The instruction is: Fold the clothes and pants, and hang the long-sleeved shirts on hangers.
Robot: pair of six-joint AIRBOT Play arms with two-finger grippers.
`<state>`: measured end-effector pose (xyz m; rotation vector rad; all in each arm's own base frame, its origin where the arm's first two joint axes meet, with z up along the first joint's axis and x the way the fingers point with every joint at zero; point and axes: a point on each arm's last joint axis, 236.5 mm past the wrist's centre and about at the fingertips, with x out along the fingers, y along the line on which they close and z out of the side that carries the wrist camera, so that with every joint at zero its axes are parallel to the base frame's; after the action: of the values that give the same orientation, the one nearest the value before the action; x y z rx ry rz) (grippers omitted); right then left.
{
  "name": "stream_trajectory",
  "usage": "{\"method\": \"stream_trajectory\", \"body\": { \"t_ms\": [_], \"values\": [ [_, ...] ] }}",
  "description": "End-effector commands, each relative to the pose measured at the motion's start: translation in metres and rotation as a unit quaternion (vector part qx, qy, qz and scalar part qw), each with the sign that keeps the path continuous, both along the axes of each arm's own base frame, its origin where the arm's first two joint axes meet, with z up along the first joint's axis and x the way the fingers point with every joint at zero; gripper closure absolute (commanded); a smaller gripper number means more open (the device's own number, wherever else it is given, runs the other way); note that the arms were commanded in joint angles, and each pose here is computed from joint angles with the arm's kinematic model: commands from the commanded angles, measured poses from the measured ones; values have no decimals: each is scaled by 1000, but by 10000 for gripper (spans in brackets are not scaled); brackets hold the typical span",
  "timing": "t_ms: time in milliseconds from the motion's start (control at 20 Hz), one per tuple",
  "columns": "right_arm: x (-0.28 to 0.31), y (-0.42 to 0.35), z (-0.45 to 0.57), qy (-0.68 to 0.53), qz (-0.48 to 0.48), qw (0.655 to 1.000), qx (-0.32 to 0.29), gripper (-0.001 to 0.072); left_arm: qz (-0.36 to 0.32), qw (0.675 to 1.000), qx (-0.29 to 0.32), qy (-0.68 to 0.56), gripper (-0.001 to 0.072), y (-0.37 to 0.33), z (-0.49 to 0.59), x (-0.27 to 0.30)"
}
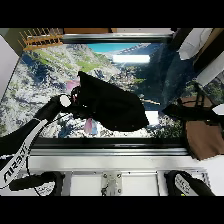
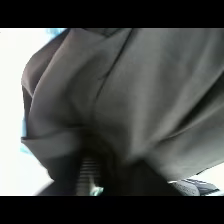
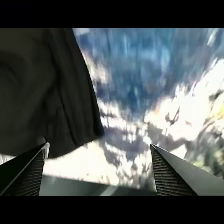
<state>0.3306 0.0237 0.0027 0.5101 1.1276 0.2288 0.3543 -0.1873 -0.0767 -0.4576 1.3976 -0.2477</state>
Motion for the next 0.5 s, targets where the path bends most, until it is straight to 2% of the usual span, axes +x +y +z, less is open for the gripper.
{"method": "stream_trajectory", "body": {
  "t_ms": [0, 200, 400, 450],
  "values": [
    [-14, 23, -52, 79, 31, 996, 22, 11, 6, 1000, -4, -3, 692, 2, -1, 6],
    [-13, 70, -100, 123, 73, 989, 27, 12, -2, 1000, -9, -19, 692, 1, 15, 19],
    [-5, 111, -118, 118, 83, 989, 38, 13, -19, 1000, -8, -22, 692, -1, 20, 18],
    [-2, 115, -117, 110, 84, 990, 35, 34, -20, 1000, -8, -19, 692, -1, 20, 17]
  ]
}}
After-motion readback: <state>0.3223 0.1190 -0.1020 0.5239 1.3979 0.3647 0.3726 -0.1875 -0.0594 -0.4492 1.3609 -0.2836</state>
